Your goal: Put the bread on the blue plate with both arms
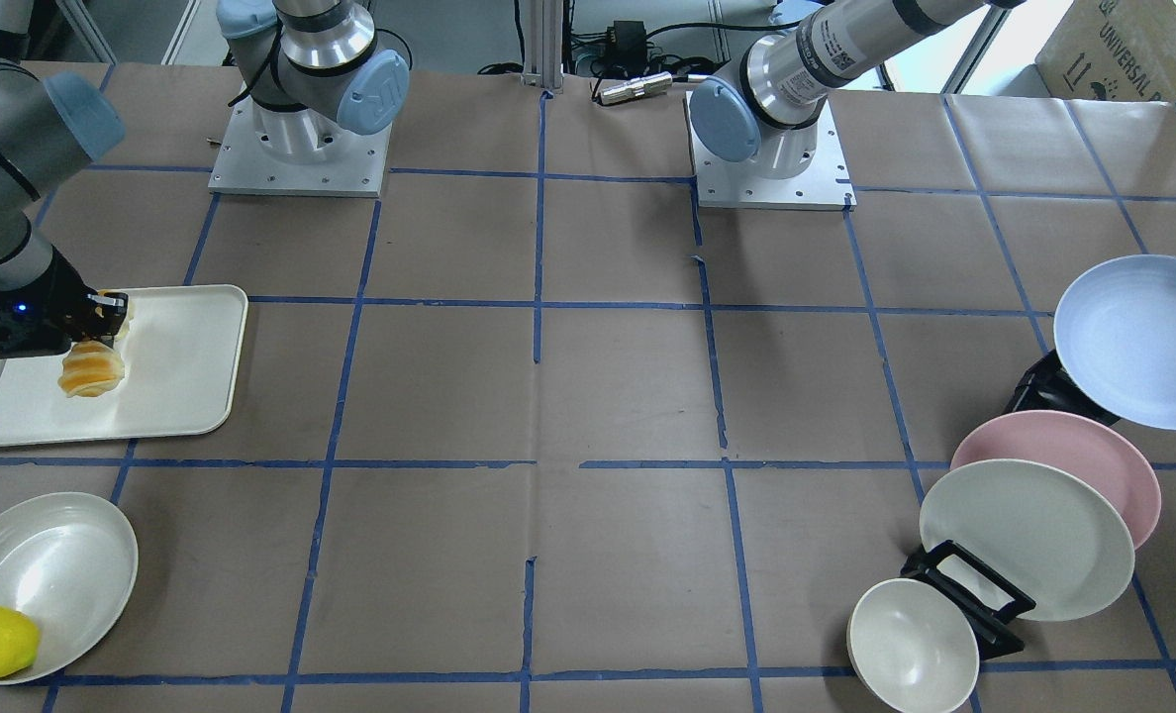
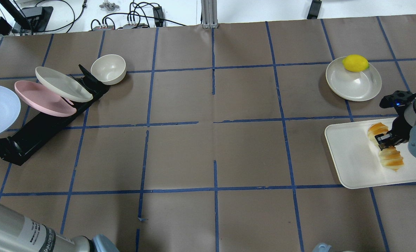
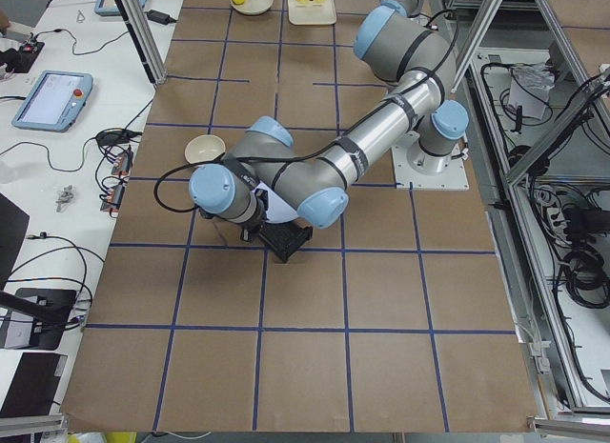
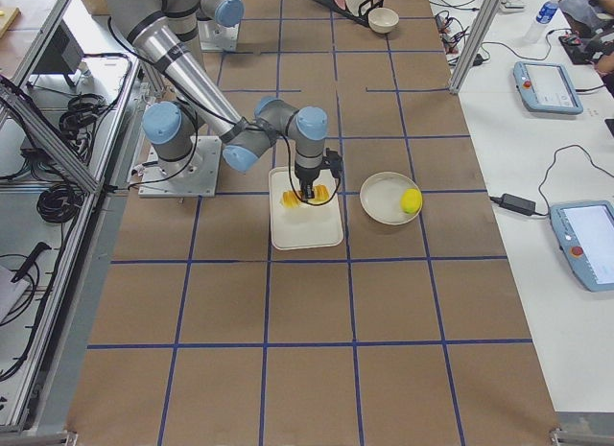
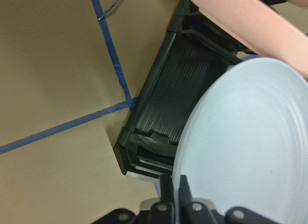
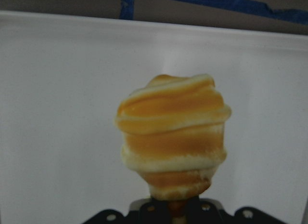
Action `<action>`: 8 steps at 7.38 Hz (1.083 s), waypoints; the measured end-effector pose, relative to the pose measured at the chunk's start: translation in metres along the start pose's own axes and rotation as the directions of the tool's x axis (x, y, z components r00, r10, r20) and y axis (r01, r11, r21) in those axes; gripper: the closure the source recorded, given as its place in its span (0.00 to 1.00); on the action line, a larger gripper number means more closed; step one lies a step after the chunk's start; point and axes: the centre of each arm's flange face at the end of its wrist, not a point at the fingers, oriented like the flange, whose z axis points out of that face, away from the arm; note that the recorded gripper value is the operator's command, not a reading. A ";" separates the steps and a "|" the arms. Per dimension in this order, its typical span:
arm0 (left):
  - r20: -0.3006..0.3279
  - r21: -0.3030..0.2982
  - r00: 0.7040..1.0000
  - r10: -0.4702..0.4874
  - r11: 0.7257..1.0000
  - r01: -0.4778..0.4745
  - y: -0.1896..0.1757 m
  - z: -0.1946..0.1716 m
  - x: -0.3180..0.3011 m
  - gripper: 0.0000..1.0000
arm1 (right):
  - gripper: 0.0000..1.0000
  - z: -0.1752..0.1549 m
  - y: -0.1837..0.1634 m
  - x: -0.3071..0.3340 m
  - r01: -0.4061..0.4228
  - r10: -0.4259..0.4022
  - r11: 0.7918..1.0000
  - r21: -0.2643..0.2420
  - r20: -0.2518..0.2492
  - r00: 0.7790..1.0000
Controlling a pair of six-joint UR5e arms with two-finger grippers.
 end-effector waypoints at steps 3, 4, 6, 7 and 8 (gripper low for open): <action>0.105 0.051 0.994 0.033 0.998 -0.038 -0.056 -0.061 0.150 0.99 | 0.93 -0.103 0.023 -0.007 -0.002 0.002 1.000 0.012 -0.008 1.000; 0.116 0.047 0.993 0.032 0.998 -0.038 -0.087 -0.058 0.202 0.99 | 0.93 -0.139 0.033 -0.013 -0.002 0.002 1.000 0.013 -0.007 1.000; 0.126 0.018 0.990 0.060 0.998 -0.062 -0.151 -0.031 0.310 0.99 | 0.93 -0.202 0.046 -0.019 -0.019 0.019 1.000 0.009 0.003 1.000; 0.129 0.001 0.988 0.089 0.996 -0.090 -0.178 -0.011 0.355 0.99 | 0.93 -0.225 0.048 -0.019 -0.038 0.038 0.999 0.009 0.008 0.999; 0.125 -0.020 0.985 0.120 0.993 -0.119 -0.206 0.018 0.385 0.99 | 0.93 -0.239 0.047 -0.023 -0.062 0.062 0.998 0.010 0.010 0.998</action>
